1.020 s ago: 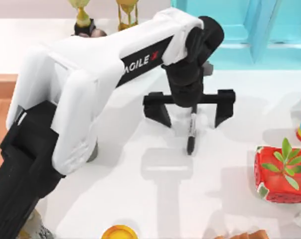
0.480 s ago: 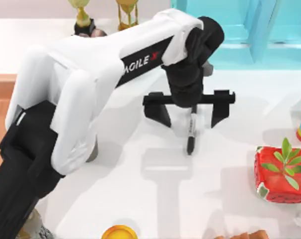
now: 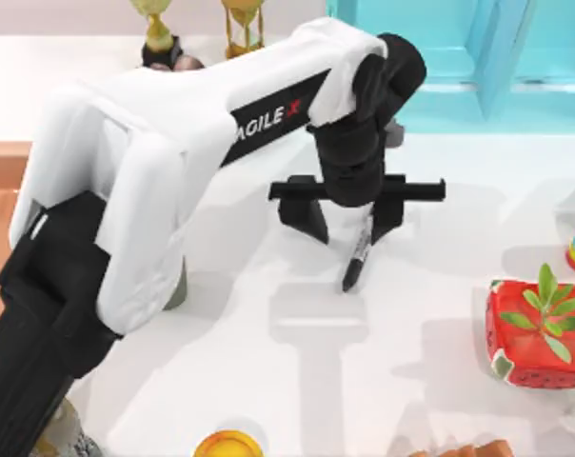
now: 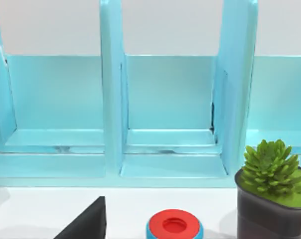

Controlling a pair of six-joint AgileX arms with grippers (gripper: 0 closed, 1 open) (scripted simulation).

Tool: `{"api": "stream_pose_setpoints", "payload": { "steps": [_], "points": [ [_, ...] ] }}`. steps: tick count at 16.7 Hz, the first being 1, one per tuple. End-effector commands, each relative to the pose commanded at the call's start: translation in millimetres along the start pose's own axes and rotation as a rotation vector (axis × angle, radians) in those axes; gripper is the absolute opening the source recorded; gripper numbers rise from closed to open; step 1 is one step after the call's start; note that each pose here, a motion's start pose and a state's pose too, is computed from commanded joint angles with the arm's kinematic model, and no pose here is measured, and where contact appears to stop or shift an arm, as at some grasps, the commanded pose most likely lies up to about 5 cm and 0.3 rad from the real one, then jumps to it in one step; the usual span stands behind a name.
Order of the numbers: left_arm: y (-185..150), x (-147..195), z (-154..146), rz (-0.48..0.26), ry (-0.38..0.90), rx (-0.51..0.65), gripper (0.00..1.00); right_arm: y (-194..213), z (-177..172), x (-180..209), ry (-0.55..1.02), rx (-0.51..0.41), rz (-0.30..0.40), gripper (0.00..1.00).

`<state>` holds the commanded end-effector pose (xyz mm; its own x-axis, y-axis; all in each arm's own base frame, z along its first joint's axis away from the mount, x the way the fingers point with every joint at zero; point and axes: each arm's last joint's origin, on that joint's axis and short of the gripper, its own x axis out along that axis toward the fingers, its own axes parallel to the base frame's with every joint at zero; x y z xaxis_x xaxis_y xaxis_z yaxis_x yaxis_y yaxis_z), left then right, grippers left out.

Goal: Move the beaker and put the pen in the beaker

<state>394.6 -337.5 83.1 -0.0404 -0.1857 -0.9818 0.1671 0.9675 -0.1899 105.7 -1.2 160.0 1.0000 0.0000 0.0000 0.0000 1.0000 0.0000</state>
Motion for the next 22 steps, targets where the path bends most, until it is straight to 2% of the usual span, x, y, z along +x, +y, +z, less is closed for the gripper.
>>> {"api": "stream_pose_setpoints", "payload": {
  "steps": [1, 2, 9, 10, 12, 15, 22],
  "points": [
    [0.0, 0.0, 0.0, 0.000, 0.000, 0.000, 0.02, 0.0, 0.0, 0.0, 0.000, 0.000, 0.000, 1.00],
    [0.0, 0.0, 0.0, 0.000, 0.000, 0.000, 0.00, 0.0, 0.0, 0.0, 0.000, 0.000, 0.000, 1.00],
    [0.0, 0.0, 0.0, 0.000, 0.000, 0.000, 0.00, 0.0, 0.0, 0.0, 0.000, 0.000, 0.000, 1.00],
    [5.1, -34.9, -0.8, 0.032, -0.044, 0.026, 0.00, 0.0, 0.0, 0.0, 0.000, 0.000, 0.000, 1.00],
    [2.8, -39.0, -3.9, 0.031, -0.045, 0.027, 0.00, 0.0, 0.0, 0.0, 0.000, 0.000, 0.000, 1.00],
    [-7.6, -62.4, -22.9, 0.028, -0.048, 0.025, 0.00, 0.0, 0.0, 0.0, 0.000, 0.000, 0.000, 1.00],
    [-27.7, -125.6, -93.5, 0.030, -0.047, 0.026, 0.00, 0.0, 0.0, 0.0, 0.000, 0.000, 0.000, 1.00]
  ]
}}
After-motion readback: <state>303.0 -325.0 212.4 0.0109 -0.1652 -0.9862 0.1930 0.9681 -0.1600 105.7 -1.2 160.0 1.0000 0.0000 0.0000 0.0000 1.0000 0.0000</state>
